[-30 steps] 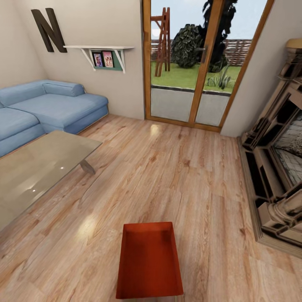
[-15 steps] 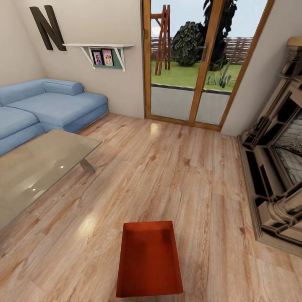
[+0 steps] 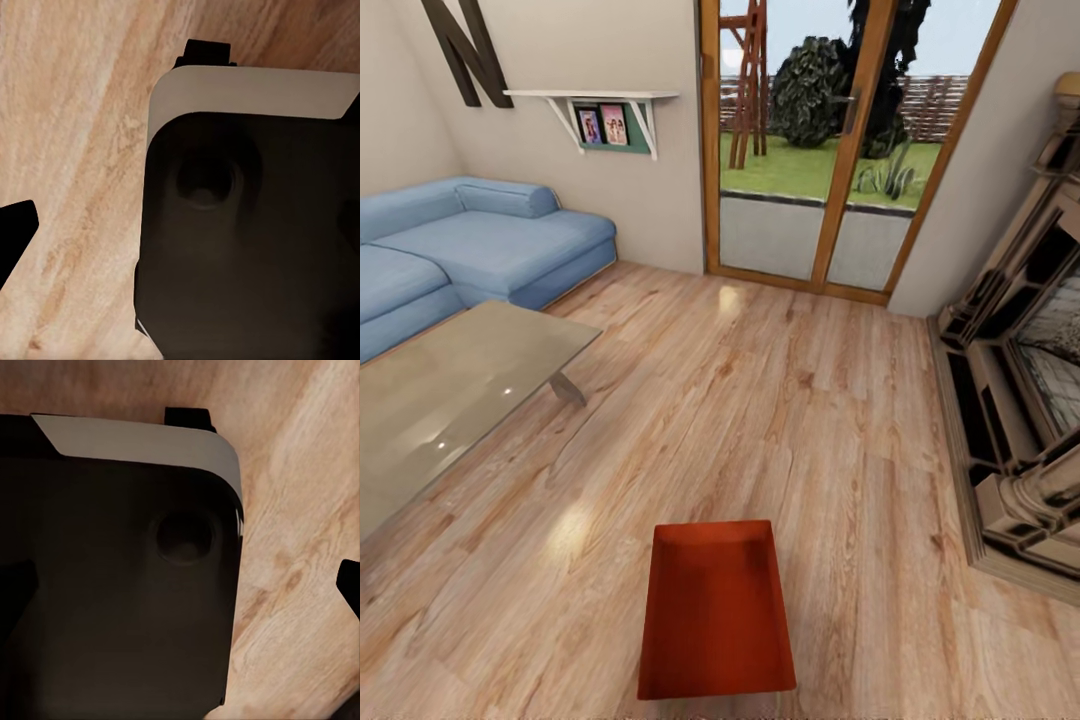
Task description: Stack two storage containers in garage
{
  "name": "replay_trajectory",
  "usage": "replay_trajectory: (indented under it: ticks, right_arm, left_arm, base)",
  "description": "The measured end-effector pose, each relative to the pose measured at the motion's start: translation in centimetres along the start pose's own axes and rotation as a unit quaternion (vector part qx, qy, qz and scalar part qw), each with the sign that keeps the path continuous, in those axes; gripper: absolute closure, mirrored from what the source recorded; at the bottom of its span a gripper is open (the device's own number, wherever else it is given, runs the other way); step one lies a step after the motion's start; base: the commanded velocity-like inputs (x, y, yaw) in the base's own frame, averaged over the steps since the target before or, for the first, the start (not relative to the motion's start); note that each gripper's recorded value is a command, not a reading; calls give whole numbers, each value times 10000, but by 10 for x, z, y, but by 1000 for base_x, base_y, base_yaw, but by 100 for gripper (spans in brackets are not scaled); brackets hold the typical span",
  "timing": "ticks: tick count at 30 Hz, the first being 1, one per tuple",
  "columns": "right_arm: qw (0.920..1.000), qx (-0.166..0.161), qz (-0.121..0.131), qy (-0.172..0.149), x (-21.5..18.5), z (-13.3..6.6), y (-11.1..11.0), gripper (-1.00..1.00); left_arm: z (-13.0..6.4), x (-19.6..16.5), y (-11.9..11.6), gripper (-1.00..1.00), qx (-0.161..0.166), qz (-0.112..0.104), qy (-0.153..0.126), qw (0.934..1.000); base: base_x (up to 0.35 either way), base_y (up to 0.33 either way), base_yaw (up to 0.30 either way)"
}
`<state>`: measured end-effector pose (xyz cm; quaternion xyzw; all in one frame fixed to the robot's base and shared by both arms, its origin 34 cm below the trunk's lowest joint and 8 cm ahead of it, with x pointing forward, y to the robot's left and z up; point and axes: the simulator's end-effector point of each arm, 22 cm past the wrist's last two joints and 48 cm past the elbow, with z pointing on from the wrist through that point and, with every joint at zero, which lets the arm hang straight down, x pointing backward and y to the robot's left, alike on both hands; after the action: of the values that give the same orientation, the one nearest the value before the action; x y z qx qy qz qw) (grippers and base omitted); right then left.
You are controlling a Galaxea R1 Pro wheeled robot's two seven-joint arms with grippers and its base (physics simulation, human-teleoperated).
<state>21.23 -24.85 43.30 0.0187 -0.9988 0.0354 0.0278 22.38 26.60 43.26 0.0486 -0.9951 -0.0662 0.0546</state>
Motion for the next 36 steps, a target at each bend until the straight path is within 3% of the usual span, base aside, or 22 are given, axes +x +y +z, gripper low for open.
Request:
replay_trajectory:
  ticks: [36]
  right_arm:
    - [9996, -11, -20, 284, 23, 5, 1, -100]
  left_arm:
    - [7, 23, 3, -100, -37, 43, 280, 9996]
  base:
    - [0, 0, 0]
